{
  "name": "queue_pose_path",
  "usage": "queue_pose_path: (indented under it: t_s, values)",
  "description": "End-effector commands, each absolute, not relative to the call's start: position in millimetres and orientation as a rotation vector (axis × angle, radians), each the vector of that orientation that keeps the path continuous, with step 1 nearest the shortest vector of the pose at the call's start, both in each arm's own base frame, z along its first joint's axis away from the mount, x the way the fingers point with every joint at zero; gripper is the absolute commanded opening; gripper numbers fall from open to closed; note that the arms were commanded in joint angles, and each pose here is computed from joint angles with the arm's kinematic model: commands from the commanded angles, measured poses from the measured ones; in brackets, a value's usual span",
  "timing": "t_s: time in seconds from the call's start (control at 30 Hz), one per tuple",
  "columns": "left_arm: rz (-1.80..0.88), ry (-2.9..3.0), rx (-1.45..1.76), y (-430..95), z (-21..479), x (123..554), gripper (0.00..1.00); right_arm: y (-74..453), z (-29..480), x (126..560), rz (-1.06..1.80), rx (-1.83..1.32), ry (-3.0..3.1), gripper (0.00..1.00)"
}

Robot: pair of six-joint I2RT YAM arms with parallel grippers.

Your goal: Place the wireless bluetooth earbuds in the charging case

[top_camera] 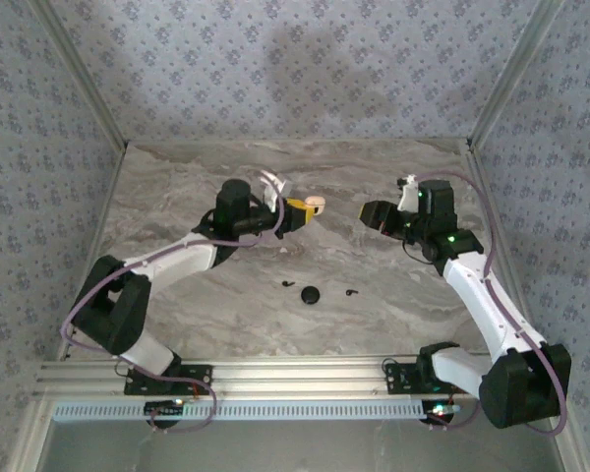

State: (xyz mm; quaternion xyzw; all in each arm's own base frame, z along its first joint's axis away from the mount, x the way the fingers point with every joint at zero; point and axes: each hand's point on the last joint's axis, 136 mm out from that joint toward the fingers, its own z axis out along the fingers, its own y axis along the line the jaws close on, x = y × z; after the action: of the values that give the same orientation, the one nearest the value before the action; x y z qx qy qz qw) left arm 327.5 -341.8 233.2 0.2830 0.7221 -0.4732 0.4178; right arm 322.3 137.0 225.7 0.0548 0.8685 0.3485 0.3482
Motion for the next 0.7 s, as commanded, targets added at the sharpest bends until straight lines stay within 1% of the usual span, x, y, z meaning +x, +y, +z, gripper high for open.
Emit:
queue_pose_path:
  t_s: [0.0, 0.37, 0.5, 0.67]
  values:
    - [-1.282, 2.126, 0.536, -355, 205, 335, 0.1, 109, 211, 321, 0.783, 0.306, 2.292, 0.53]
    - [-1.403, 2.513, 0.272, -439, 164, 356, 0.1, 75, 191, 314, 0.647, 0.406, 2.319, 0.53]
    - [-1.479, 2.597, 0.125, -461, 143, 358, 0.1, 67, 191, 310, 0.644, 0.423, 2.307, 0.53]
    - [-1.448, 2.682, 0.002, -475, 119, 362, 0.11, 62, 190, 305, 0.63, 0.423, 2.314, 0.53]
